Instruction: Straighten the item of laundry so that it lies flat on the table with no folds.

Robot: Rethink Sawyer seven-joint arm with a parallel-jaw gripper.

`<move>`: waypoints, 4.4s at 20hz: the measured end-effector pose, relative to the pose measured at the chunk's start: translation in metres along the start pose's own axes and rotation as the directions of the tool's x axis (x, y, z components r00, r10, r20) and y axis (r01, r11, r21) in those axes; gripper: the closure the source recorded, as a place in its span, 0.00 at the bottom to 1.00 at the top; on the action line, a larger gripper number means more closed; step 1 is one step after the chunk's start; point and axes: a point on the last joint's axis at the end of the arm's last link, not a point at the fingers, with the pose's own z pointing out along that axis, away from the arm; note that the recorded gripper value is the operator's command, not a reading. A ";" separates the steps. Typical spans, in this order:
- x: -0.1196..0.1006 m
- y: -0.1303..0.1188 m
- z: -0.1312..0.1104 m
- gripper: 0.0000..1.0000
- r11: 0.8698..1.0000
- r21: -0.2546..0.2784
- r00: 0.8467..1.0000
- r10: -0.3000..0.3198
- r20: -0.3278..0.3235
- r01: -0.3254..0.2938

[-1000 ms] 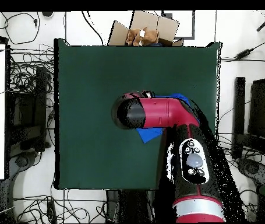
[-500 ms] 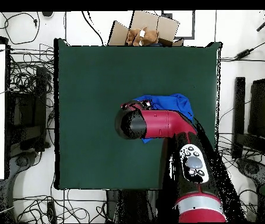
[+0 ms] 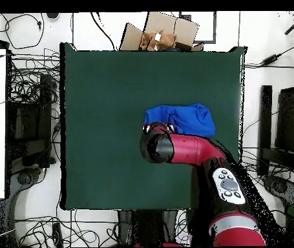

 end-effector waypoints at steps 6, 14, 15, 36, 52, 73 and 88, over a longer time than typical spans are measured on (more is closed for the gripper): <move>0.026 -0.005 0.010 1.00 0.999 -0.020 0.998 0.028 -0.050 -0.029; 0.035 0.000 0.020 1.00 0.999 -0.028 0.998 0.028 -0.064 -0.030; 0.036 0.003 0.021 1.00 0.999 -0.027 0.998 0.022 -0.062 -0.024; 0.058 0.010 0.051 1.00 1.000 -0.019 0.998 0.020 -0.056 -0.021; 0.064 -0.007 0.052 1.00 0.999 -0.004 0.997 0.048 -0.065 -0.049; 0.077 0.024 0.061 1.00 0.999 0.044 0.996 0.019 -0.093 -0.015; 0.093 -0.028 0.075 1.00 0.989 0.025 0.983 0.149 -0.107 -0.147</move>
